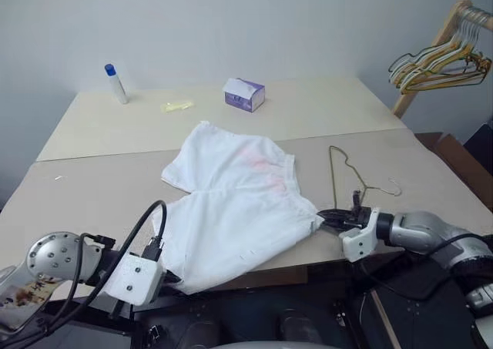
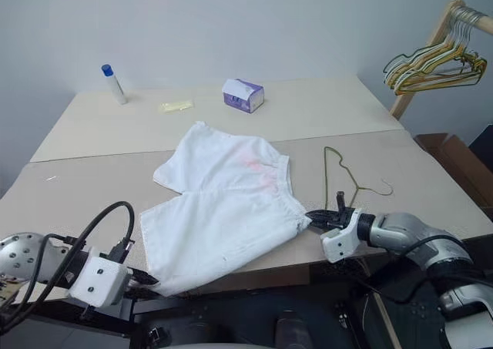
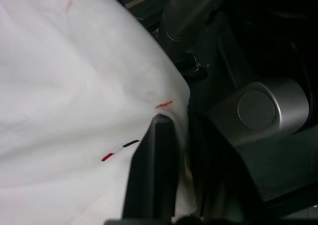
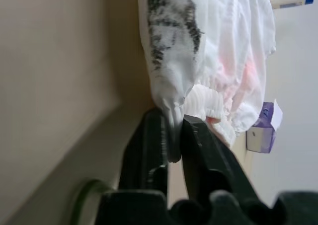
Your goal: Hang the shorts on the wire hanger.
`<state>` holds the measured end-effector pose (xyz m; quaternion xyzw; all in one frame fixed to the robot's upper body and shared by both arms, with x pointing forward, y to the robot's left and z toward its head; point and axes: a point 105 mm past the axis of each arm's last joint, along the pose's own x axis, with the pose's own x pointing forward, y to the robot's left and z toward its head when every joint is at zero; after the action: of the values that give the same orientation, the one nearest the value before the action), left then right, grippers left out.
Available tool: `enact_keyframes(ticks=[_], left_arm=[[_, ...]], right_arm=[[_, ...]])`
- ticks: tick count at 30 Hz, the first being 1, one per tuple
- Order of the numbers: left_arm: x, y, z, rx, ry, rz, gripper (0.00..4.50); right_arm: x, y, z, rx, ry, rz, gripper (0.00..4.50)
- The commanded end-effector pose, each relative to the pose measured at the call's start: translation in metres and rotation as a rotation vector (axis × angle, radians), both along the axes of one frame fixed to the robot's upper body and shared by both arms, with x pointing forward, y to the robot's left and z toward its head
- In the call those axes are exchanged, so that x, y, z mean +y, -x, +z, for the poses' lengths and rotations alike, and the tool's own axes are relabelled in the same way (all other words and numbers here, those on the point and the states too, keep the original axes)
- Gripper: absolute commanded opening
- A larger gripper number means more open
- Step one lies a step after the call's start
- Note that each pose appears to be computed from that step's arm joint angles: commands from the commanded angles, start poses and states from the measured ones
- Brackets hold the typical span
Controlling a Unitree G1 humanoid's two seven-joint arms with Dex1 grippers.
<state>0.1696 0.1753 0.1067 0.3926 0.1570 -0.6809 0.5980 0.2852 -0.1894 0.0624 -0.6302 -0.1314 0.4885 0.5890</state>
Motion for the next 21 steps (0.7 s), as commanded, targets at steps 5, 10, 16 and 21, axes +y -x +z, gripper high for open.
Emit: enact_keyframes(ticks=[5, 10, 16, 21], left_arm=[[0.009, -0.029, 0.051, 0.018, 0.241, 0.233, 3.35], [0.024, -0.038, 0.079, -0.011, 0.342, 0.304, 4.43], [0.014, -0.059, 0.089, -0.05, 0.448, 0.325, 4.43], [-0.013, -0.075, 0.097, -0.022, 0.581, 0.318, 4.43]], right_arm=[[-0.01, 0.004, 0.024, -0.038, -0.042, -0.065, 3.45], [-0.029, 0.01, 0.032, 0.018, -0.142, -0.205, 4.5], [-0.055, 0.003, 0.05, 0.268, -0.532, -0.614, 4.5], [-0.076, -0.01, 0.036, 0.434, -0.569, -0.998, 4.5]])
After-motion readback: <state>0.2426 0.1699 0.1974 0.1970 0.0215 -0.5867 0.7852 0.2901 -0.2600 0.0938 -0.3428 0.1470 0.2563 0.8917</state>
